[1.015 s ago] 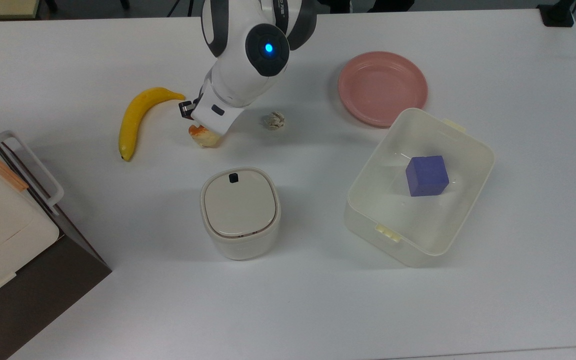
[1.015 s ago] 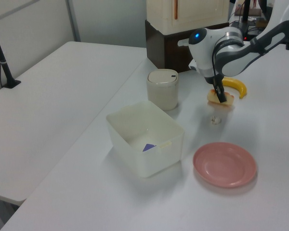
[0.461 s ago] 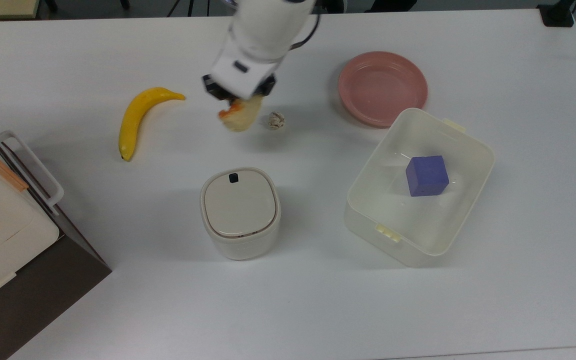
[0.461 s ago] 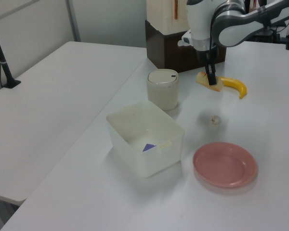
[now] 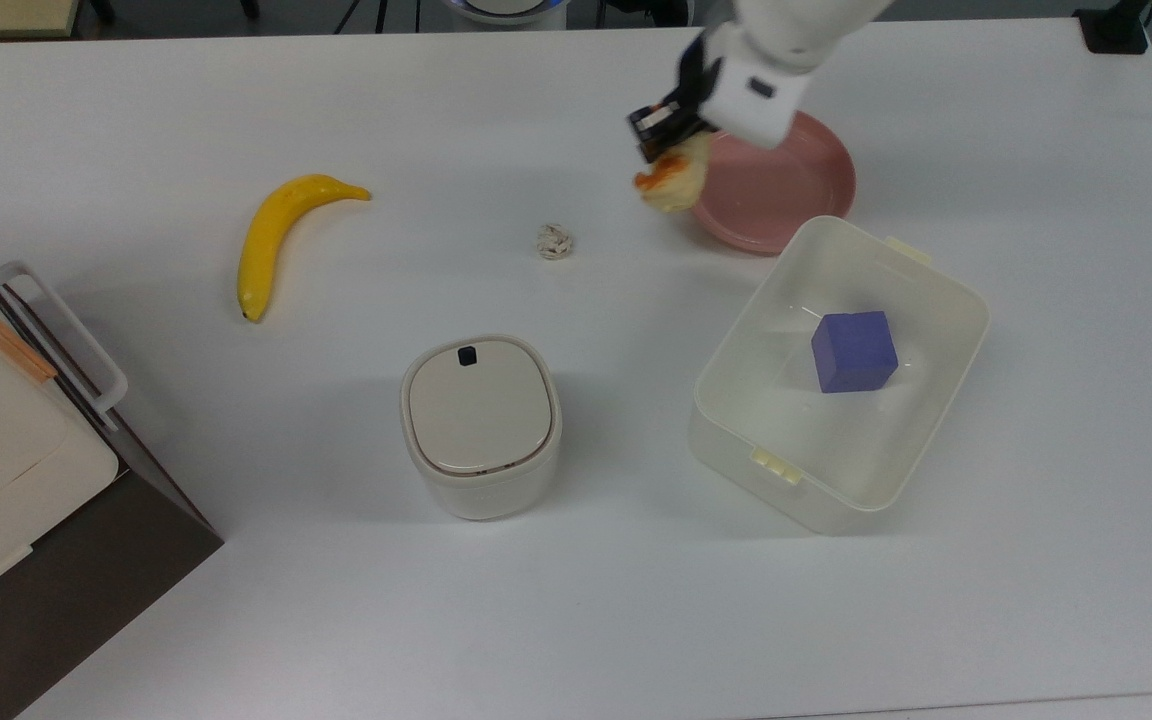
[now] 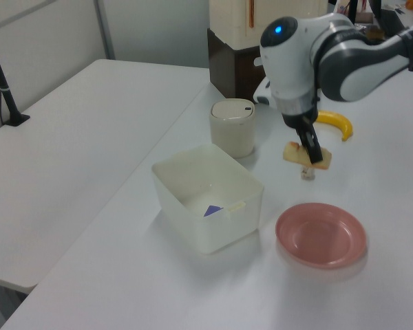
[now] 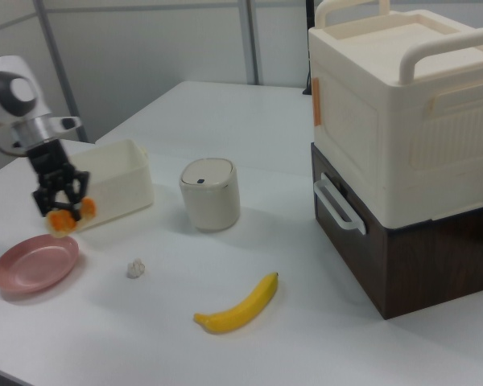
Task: Put the bread on a plate
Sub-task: 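Lift the bread roll and carry it over the pink plate, then lower the bread roll onto the pink plate and open the gripper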
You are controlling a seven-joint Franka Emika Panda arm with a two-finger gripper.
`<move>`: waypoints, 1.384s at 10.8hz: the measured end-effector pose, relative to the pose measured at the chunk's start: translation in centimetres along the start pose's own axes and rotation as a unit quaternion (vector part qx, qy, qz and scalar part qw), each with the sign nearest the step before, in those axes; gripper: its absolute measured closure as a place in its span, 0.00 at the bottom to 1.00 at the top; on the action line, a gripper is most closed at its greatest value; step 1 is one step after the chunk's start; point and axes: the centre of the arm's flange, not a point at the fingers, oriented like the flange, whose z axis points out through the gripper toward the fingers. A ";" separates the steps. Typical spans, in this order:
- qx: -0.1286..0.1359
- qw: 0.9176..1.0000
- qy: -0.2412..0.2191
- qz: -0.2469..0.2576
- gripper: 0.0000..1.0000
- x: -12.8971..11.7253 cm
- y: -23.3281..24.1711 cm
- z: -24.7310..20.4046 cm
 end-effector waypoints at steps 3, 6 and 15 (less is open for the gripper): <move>-0.020 1.000 -0.001 -0.009 1.00 0.8 -7.9 -0.6; -0.027 0.999 -0.026 -0.017 1.00 1.9 -10.9 2.0; -0.033 0.999 -0.037 0.003 0.00 1.3 -9.7 1.2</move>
